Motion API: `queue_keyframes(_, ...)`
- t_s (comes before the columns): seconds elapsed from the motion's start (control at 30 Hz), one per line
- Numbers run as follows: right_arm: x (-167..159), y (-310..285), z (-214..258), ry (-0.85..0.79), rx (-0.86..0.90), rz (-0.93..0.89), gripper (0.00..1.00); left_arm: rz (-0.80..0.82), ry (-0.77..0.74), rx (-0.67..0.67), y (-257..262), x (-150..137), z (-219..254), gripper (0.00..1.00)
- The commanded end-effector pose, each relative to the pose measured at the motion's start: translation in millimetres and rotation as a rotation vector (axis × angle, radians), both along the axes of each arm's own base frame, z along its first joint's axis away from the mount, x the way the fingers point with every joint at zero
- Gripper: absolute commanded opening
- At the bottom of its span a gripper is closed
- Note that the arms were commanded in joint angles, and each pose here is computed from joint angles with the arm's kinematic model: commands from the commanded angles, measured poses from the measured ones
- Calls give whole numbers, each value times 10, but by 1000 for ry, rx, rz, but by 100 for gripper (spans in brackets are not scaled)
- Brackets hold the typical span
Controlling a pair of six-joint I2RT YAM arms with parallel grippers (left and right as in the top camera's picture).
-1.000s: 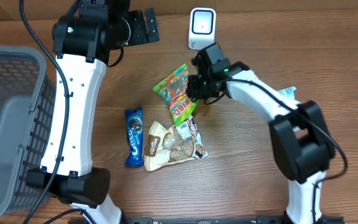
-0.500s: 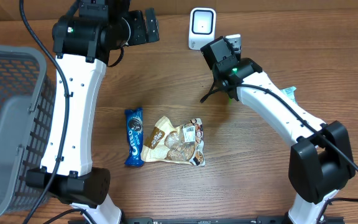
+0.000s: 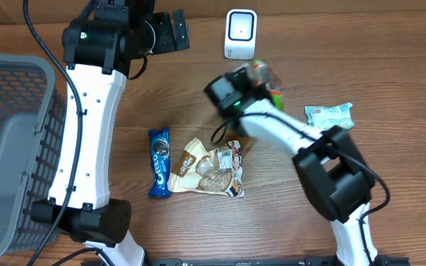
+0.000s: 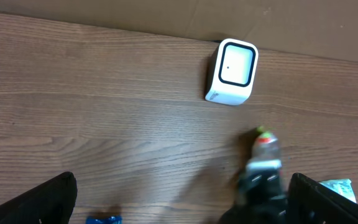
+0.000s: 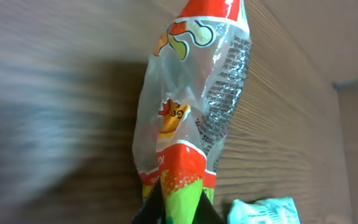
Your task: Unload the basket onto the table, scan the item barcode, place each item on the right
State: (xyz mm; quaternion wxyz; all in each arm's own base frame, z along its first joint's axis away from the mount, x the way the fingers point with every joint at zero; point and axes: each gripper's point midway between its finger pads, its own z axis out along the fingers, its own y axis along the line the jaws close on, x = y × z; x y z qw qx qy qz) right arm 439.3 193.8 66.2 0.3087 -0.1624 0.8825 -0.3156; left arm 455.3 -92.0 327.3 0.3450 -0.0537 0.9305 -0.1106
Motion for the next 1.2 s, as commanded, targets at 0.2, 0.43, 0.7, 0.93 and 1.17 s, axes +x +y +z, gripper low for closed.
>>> queue_keyframes(0.2,-331,757,-109,135,165,198,98,3,-44,-18,-7,-47,188,100)
queue_keyframes(0.43,-184,785,422,236,517,159,100,3,-44,-18,-7,-47,188,100)
queue_keyframes(0.7,202,21,635,435,1055,46,97,3,-44,-18,-7,-47,188,100)
queue_keyframes(0.93,226,-462,247,560,1275,-49,90,3,-44,-18,-6,-46,188,100)
queue_keyframes(1.17,179,-533,8,581,1213,-47,90,3,-44,-18,-7,-47,188,100)
